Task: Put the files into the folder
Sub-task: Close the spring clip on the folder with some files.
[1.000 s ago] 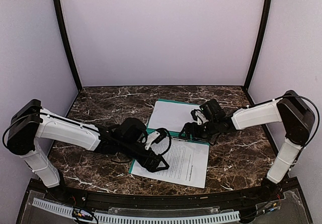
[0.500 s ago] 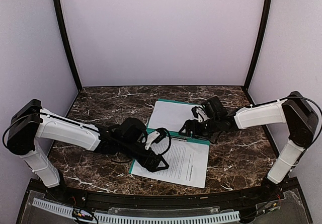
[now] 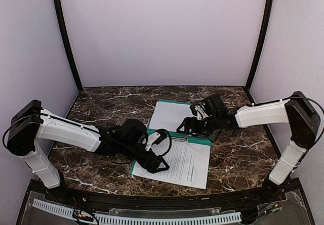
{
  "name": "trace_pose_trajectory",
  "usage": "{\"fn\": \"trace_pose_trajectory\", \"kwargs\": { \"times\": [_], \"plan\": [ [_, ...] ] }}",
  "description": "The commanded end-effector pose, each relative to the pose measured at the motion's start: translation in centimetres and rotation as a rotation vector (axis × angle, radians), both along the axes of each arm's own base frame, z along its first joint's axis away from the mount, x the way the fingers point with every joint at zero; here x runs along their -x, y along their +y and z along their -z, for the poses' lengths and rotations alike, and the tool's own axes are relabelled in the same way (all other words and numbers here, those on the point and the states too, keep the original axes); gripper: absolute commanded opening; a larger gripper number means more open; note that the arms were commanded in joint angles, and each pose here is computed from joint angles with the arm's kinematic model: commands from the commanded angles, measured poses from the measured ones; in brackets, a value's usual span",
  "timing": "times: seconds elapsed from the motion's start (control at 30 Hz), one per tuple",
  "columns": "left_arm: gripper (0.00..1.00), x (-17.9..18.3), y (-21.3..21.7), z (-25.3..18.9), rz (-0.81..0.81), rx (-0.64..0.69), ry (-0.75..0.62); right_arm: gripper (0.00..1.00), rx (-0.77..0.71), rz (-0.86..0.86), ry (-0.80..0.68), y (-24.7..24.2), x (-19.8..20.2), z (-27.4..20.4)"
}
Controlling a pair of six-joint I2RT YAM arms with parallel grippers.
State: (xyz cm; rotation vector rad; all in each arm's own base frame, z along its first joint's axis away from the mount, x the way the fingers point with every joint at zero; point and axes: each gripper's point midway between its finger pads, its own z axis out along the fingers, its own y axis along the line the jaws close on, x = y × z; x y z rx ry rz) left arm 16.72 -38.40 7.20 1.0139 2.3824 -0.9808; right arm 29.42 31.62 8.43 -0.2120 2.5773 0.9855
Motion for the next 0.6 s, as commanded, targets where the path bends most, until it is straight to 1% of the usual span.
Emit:
{"fn": "trace_pose_trajectory", "kwargs": {
  "times": [0.0, 0.17, 0.3, 0.57],
  "plan": [
    [0.95, -0.2, 1.0, 0.2, -0.012, -0.022, -0.019, 0.82, -0.045, -0.045, -0.026, 2.4, -0.3, -1.3],
    [0.95, -0.4, 1.3, 0.4, -0.025, -0.041, -0.034, 0.82, -0.048, -0.073, -0.035, 3.5, -0.3, -1.8],
    [0.95, -1.3, 1.6, 0.1, -0.057, -0.060, -0.057, 0.82, -0.027, -0.071, -0.054, 3.1, -0.3, -2.2],
    [0.94, -4.0, 1.6, -2.8, -0.131, -0.046, -0.172, 0.84, 0.033, -0.094, -0.082, 1.2, 0.6, -2.3]
  ]
}}
